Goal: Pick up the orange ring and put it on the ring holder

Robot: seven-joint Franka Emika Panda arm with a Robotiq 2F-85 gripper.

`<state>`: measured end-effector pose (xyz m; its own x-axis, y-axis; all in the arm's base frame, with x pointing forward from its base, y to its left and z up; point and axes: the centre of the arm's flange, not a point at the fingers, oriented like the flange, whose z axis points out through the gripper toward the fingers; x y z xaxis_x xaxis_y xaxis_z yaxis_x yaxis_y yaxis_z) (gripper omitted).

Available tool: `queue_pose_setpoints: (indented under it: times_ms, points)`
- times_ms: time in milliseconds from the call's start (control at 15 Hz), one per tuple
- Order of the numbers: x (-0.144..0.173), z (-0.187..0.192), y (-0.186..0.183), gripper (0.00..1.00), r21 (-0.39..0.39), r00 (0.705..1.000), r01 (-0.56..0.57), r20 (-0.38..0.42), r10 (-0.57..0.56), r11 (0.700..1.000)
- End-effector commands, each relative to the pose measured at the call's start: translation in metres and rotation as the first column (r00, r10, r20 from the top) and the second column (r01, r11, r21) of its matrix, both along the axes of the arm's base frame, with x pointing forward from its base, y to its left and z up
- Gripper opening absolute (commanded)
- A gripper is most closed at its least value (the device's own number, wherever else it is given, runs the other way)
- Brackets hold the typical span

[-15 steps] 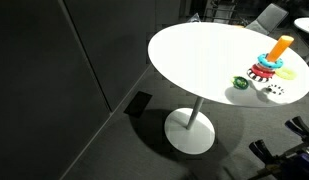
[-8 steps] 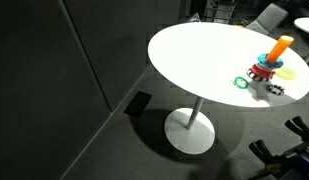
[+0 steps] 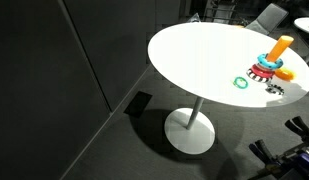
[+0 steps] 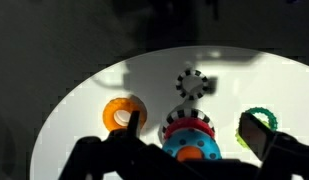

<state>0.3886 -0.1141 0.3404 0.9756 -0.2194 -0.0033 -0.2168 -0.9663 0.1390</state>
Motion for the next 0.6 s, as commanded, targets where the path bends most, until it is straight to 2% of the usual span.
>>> queue_pose_setpoints:
  times_ms: [0,267,533]
  points:
    - [0.012,-0.017,-0.026,1.0,-0.034,0.997,0.073,0.01,-0.073,0.997]
    - [0.018,-0.042,-0.052,1.0,-0.047,0.99,0.14,0.012,-0.14,0.989]
    - [0.024,-0.063,-0.076,1.0,-0.024,0.984,0.181,0.008,-0.181,0.983]
